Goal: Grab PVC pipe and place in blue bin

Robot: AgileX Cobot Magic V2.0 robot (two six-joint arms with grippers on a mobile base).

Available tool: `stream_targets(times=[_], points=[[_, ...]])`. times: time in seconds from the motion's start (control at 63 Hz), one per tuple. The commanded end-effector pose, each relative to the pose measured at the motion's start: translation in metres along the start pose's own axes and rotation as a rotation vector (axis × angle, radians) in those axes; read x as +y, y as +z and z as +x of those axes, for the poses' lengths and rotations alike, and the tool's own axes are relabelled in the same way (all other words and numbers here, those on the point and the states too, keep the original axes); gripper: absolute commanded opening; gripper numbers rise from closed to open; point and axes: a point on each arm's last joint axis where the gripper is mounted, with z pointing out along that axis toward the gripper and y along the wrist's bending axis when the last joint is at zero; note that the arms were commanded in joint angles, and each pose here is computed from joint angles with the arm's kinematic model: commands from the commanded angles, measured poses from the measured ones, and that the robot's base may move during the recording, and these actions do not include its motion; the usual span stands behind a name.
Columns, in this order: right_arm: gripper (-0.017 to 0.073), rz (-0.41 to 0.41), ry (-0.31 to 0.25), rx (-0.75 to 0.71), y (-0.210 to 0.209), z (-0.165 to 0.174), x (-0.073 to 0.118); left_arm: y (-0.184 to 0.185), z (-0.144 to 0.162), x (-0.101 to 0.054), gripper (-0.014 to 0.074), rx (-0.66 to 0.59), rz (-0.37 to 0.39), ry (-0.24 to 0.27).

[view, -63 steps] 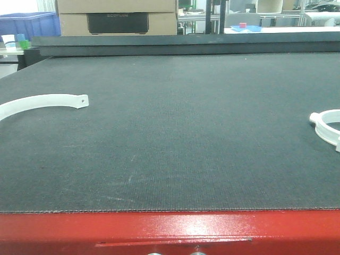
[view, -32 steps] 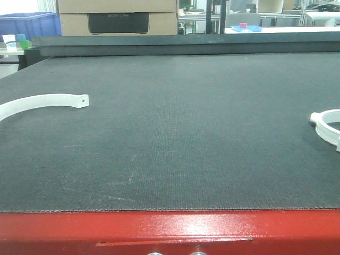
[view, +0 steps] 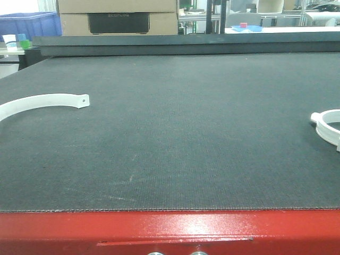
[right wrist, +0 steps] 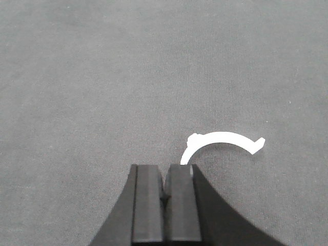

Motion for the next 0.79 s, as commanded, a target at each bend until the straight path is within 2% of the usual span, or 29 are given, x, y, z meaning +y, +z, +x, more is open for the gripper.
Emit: stream_targets(times=[0.0, 0.159, 0.349, 0.444, 0.571, 0.682, 0.777], points=[[-0.0168, 0.004, 0.000, -0.032, 0.002, -0.005, -0.001, -0.002, -0.007, 0.001, -0.0111, -0.057, -0.002, -0.004], [-0.0168, 0.011, 0.010, 0.010, 0.018, -0.005, -0.004, 0.003, -0.008, 0.000, -0.0111, -0.068, 0.000, -0.001], [-0.0168, 0.021, 0.032, 0.128, 0.050, -0.001, -0.010, 0.021, -0.001, -0.002, -0.0106, -0.004, 0.013, -0.008], [-0.0156, 0.030, 0.030, 0.203, 0.066, 0.005, -0.014, 0.033, 0.005, -0.004, -0.0039, 0.046, 0.021, -0.014], [-0.0038, 0.040, 0.041, 0.258, 0.087, 0.009, -0.019, 0.048, 0.013, -0.006, 0.0107, 0.102, 0.033, -0.029], [0.0135, 0.052, 0.049, 0.278, 0.104, 0.012, -0.023, 0.059, 0.015, -0.007, 0.0230, 0.093, 0.039, -0.038], [0.0235, 0.060, 0.058, 0.311, 0.119, 0.016, -0.027, 0.068, 0.016, -0.009, 0.0262, 0.084, 0.045, -0.062]])
